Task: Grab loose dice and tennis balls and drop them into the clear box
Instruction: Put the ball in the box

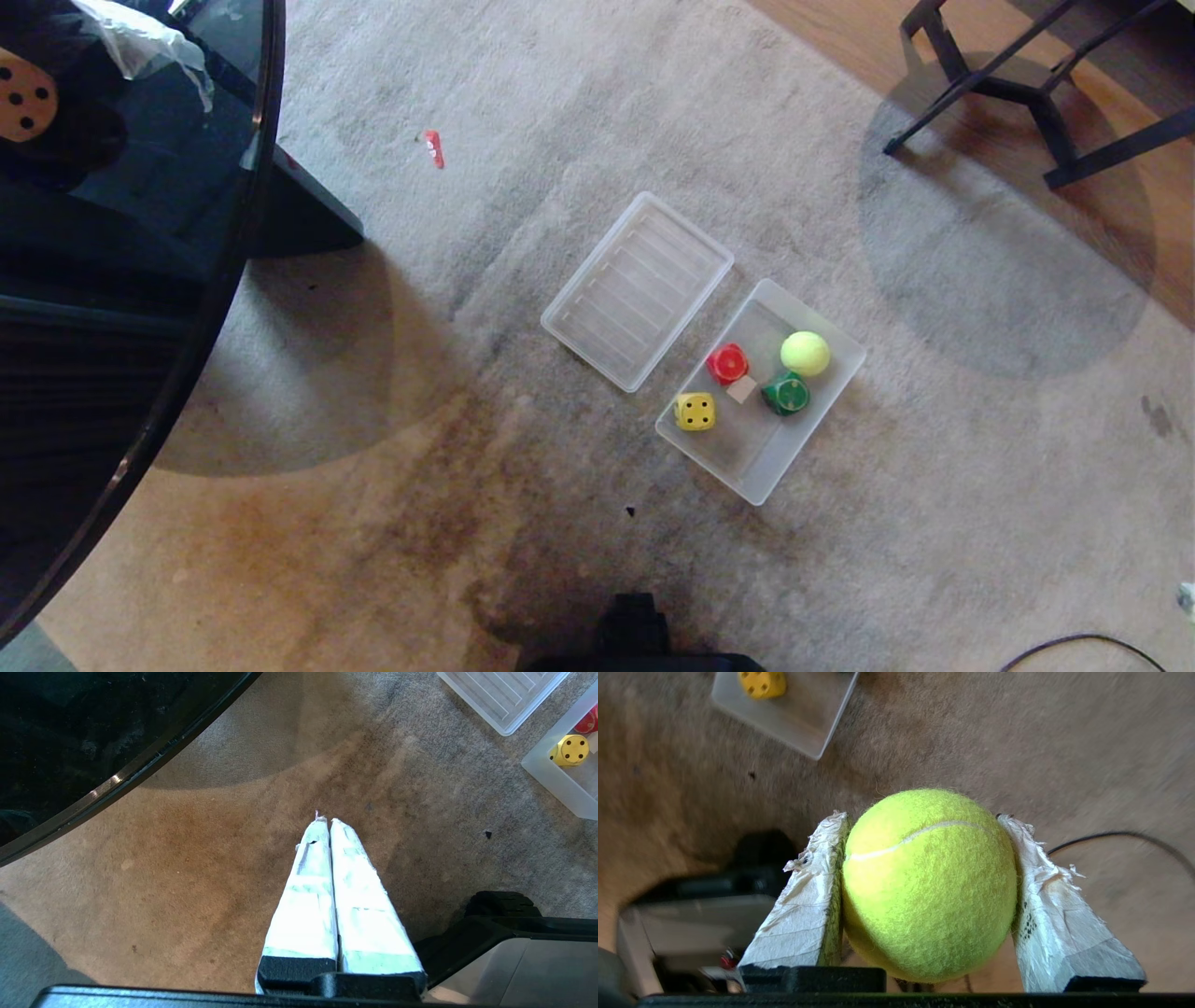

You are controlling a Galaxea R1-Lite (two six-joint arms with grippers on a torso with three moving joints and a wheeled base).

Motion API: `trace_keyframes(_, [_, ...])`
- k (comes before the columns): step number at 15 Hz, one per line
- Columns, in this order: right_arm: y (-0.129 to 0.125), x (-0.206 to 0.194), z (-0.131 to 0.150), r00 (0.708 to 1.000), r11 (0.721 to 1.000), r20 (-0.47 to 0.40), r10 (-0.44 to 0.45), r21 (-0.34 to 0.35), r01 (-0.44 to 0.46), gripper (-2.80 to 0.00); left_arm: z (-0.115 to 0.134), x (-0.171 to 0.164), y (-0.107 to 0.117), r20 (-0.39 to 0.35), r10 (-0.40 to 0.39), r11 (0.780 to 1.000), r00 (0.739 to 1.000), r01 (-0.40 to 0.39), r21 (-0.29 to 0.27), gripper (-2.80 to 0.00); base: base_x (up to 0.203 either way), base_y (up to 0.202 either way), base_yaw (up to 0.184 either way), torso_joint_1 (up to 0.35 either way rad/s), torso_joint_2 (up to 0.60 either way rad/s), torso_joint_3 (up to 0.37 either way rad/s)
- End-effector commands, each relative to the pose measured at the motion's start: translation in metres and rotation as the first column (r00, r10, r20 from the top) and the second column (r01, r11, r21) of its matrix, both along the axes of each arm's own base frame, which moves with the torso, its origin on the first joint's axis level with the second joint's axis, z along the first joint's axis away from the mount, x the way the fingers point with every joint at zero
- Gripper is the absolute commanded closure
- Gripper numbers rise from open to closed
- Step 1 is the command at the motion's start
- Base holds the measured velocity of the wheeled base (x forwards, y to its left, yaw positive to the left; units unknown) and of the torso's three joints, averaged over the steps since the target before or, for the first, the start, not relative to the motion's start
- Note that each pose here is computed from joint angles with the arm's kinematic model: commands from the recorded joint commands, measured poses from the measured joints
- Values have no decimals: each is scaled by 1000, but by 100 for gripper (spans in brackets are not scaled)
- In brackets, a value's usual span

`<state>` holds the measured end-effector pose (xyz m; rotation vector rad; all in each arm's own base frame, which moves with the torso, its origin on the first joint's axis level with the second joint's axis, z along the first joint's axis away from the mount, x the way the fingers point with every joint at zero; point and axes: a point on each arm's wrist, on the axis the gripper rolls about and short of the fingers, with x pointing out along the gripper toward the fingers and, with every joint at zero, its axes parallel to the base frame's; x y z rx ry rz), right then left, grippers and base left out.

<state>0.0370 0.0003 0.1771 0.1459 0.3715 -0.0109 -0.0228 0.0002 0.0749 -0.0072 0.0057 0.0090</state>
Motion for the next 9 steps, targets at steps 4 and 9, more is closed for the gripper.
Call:
trace_keyframes(4, [0,117,-6,993,996,-119,-25,77,34,0,0,0,0,0,0,1000,1000,0,0,0,0,0,0,0,0,0])
trace_keyframes(9, [3,201,-2,1000,975,22,-1,221,-4,0,0,0,0,0,0,1000,1000,0,0,0,0,0,0,0,0,0])
